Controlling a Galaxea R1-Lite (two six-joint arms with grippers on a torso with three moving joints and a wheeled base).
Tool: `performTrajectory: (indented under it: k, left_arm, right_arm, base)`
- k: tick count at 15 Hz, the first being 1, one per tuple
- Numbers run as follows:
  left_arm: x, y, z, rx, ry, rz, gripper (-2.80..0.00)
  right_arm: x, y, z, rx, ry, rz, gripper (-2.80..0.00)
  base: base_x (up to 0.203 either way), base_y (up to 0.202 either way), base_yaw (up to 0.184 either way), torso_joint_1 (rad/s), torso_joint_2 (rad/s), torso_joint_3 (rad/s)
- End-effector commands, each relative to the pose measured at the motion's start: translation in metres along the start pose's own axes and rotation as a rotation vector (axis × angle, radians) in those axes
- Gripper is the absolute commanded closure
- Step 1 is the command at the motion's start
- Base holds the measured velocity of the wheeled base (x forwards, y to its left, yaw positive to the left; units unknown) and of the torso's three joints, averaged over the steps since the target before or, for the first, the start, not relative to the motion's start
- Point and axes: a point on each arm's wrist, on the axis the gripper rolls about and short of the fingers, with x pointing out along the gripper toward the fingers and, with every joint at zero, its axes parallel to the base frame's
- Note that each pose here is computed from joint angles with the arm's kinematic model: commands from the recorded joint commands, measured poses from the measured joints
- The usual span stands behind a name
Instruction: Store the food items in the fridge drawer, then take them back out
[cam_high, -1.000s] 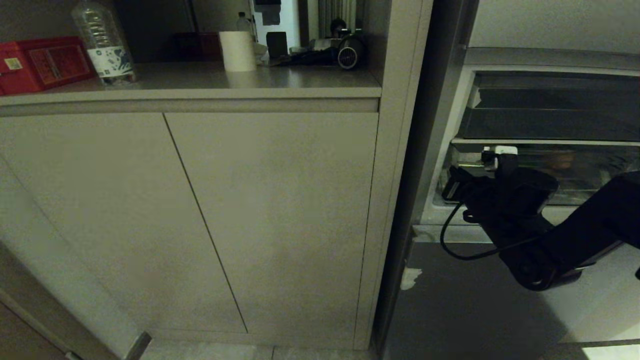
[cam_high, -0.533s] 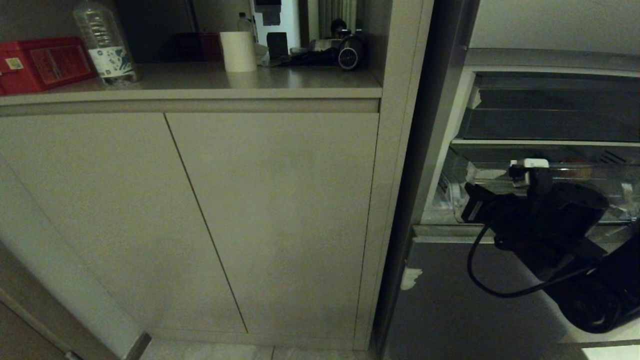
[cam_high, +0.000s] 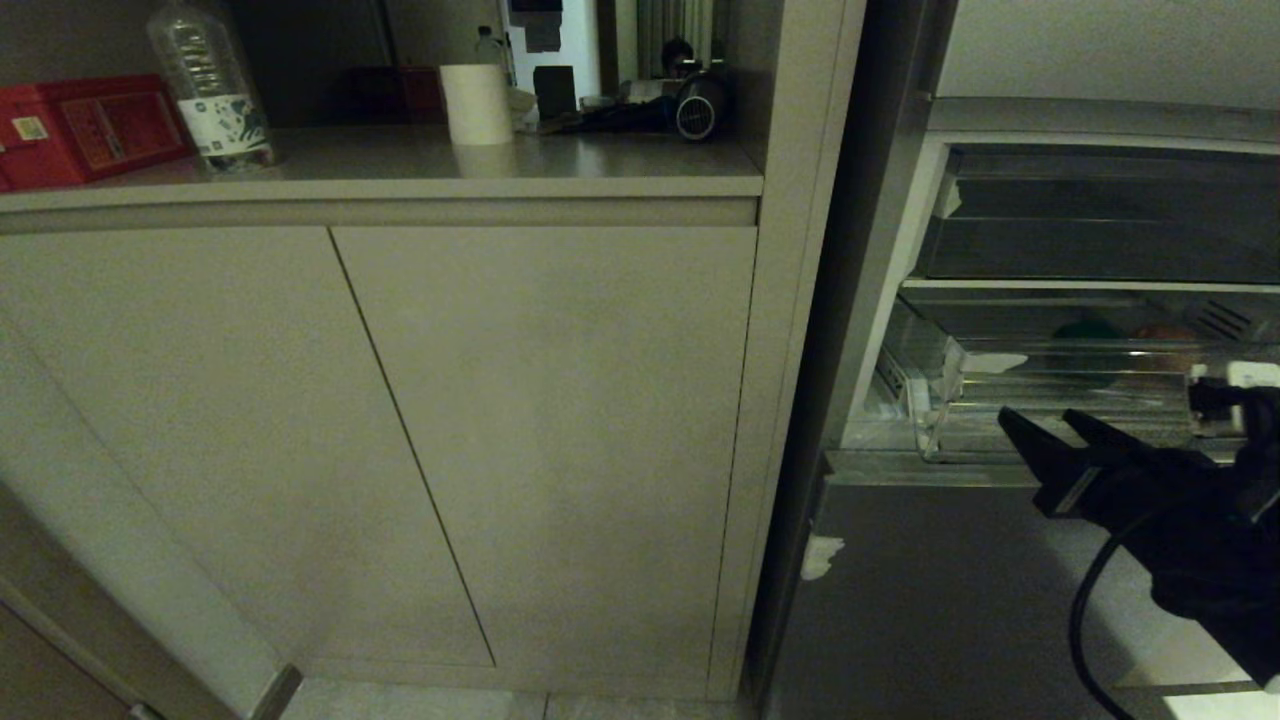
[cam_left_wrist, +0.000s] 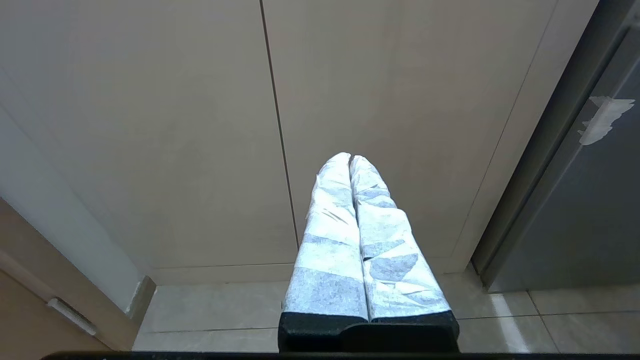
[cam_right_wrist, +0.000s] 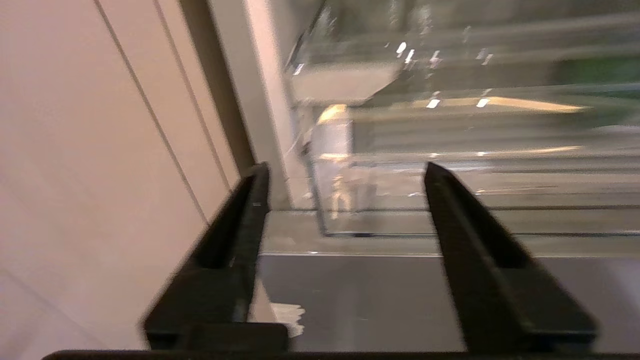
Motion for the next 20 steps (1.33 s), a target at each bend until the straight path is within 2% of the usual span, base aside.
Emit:
performTrajectory:
  k: [1,5,8,11,14,20]
  left_arm:
    - [0.0,0.0,0.0,0.0,0.0,-0.002,0.0]
    - [0.0,0.0,0.0,0.0,-0.001,0.0,0.0]
    - [0.0,0.0,0.0,0.0,-0.001,0.0,0.0]
    - [0.0,0.0,0.0,0.0,0.002,0.0,0.0]
    - [0.0,0.0,0.0,0.0,0.0,0.0,0.0]
    - [0.0,0.0,0.0,0.0,0.001,0.0,0.0]
  right_arm:
    - [-0.021,-0.005,0.025,0.008,-0.067,-0.026,-2.8]
    - [0.013,-0.017,0.063,-0.014,0.044,-0.134,-2.8]
    - [0.043,-0.023,0.092,-0.029,0.183,-0.181,-2.8]
    - [0.087,-0.044,0.09,-0.058,0.302,-0.252,-2.8]
    - [0.113,-0.055,0.084,-0.084,0.421,-0.282,-2.8]
    - [0.16,-0.07,0.087,-0.089,0.389,-0.287,-2.8]
  base:
    - [0.0,0.0,0.0,0.0,0.0,0.0]
    - [0.0,0.0,0.0,0.0,0.0,0.0]
    - [0.0,0.0,0.0,0.0,0.0,0.0]
    - [0.0,0.0,0.0,0.0,0.0,0.0]
    - [0.0,0.0,0.0,0.0,0.0,0.0]
    - [0.0,0.0,0.0,0.0,0.0,0.0]
